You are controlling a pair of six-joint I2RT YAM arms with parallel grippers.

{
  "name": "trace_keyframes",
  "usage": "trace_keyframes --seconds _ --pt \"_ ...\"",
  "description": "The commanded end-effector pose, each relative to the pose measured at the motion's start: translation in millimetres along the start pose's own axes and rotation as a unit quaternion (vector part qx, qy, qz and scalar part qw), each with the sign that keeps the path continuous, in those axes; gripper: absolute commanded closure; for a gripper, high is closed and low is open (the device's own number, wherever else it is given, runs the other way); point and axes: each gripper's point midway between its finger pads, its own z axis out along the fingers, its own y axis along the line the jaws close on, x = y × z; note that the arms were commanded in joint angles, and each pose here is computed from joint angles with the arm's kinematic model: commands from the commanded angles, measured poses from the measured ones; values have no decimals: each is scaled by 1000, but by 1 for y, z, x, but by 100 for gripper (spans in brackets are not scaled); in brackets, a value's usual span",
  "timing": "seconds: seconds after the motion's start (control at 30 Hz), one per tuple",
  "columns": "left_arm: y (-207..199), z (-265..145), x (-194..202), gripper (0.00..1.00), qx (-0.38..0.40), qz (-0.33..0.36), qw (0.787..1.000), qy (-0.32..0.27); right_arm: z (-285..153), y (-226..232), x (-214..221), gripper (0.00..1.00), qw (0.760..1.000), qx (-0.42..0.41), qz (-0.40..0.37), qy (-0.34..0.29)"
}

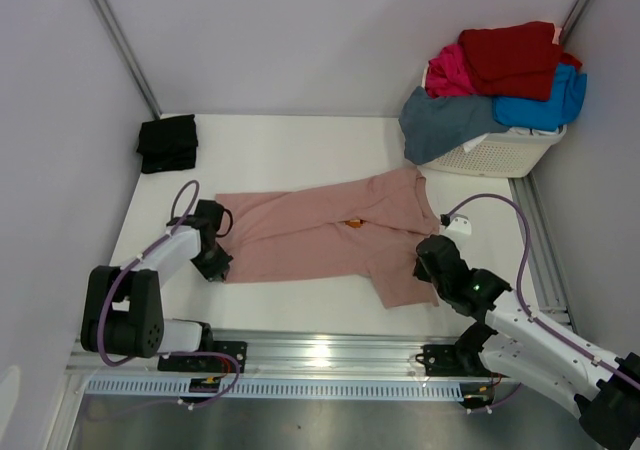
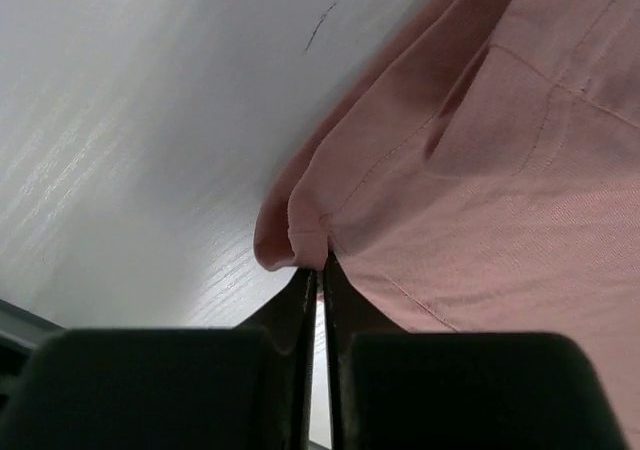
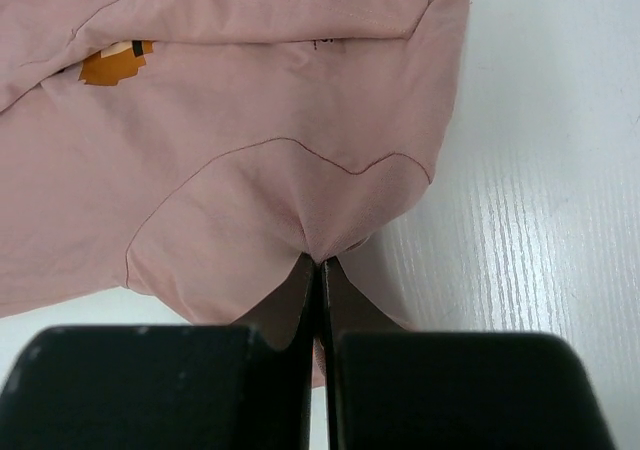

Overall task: Fold and stack the t-shirts
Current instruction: Grap the side of the flattened tshirt closest away from the robot with both arms

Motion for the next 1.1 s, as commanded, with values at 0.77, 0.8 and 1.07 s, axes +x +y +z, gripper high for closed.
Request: trace_keyframes --seconds 0.77,0.8,1.07 --pt "-46 -54 -56 99 98 -25 991 -83 -5 27 -73 100 996 22 27 -83" --pt "-47 -53 -58 99 96 -25 992 -83 -5 31 -79 100 996 20 26 -87" --pt "-59 -58 -75 99 111 -43 989 -92 12 36 -111 100 992 45 31 -110"
